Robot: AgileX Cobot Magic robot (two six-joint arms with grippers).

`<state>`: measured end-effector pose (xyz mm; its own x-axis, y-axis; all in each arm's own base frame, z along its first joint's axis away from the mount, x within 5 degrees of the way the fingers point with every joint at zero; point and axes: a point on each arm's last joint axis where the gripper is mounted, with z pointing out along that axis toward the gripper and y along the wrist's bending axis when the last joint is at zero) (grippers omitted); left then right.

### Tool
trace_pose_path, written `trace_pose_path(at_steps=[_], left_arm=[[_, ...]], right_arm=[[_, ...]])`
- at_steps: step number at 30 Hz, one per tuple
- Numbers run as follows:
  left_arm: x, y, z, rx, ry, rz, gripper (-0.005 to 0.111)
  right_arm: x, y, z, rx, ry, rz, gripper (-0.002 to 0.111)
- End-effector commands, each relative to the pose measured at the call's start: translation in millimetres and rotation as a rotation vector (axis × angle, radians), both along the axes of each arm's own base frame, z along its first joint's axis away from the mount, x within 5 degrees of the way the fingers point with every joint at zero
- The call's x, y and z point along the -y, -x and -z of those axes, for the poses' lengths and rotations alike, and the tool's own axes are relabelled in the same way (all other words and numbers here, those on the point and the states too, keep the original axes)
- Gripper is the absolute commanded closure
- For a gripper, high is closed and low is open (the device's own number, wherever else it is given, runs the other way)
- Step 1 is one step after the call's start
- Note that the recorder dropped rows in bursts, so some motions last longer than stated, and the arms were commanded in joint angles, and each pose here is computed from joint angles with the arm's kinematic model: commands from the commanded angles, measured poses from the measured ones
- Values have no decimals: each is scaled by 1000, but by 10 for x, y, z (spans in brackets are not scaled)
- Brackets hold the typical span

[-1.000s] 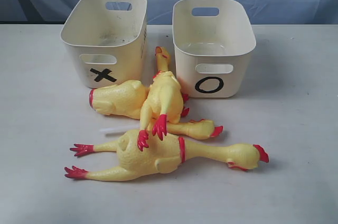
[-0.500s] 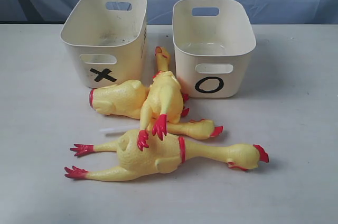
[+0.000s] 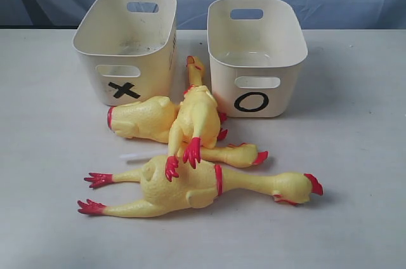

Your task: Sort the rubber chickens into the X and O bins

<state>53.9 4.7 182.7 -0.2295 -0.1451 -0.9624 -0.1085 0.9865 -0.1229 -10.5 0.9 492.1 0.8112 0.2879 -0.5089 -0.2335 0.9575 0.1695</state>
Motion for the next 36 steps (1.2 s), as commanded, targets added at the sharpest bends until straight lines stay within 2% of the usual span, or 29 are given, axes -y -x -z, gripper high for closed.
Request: trace_pose_path(at_steps=[1,3,4,6,10,13,15,18,19,20,22,23,24,25,26,28,29,30,31,32,33,34,35,36], left_arm=[[4,0,-20,17,1,7,107],[4,0,-20,17,1,7,107],[4,0,-20,17,1,7,107],[4,0,-20,17,1,7,107],[4,0,-20,17,1,7,107],[4,0,-20,17,1,7,107],[4,0,-20,17,1,7,107],[4,0,-20,17,1,7,107],[4,0,-20,17,1,7,107],[4,0,-20,17,1,7,107],[4,0,-20,17,1,7,107],[5,0,-20,17,4,7,107],[5,0,-20,17,4,7,107],[4,0,-20,17,2,7,107],[4,0,-20,17,2,7,107],[4,0,-20,17,2,7,107],[4,0,-20,17,2,7,107],[4,0,-20,17,2,7,107],[4,0,-20,17,2,7,107],[4,0,-20,17,2,7,107],[4,0,-20,17,2,7,107],[4,0,-20,17,2,7,107],[4,0,-20,17,2,7,107],[4,0,-20,17,2,7,107]], right_arm=[[-27,-571,-413,-177,158,123,105],[101,-1109,-318,-645,-78,33,105],[147,-1313,-177,-874,-139,55,105],[182,-1678,124,-1179,-204,69,105],[169,-2086,376,-1338,-253,26,105],[108,-2270,519,-1421,-327,-73,105],[39,-2344,640,-1527,-307,-144,105],[-127,-2393,845,-1724,19,-290,105],[-252,-2452,961,-1788,188,-429,105],[-327,-2497,1003,-1796,224,-504,105],[-553,-2613,1080,-1788,233,-709,105],[-752,-2653,1150,-1780,327,-857,105],[-850,-2635,1194,-1781,425,-931,105],[-1110,-2621,1307,-1758,614,-1072,105],[-1257,-2608,1355,-1738,687,-1123,105],[-1824,-2488,1611,-1638,1026,-1285,105],[-1981,-2416,1699,-1592,1160,-1313,103],[-2175,-2316,1811,-1460,1406,-1288,96],[-2257,-2290,1871,-1375,1547,-1215,90],[-2351,-2280,1995,-1236,1823,-1009,75],[-2397,-2264,2027,-1165,1948,-887,60],[-2425,-2280,2054,-1051,2131,-674,38],[-2454,-2288,2049,-1012,2179,-566,28],[-2485,-2298,2035,-986,2195,-474,24]])
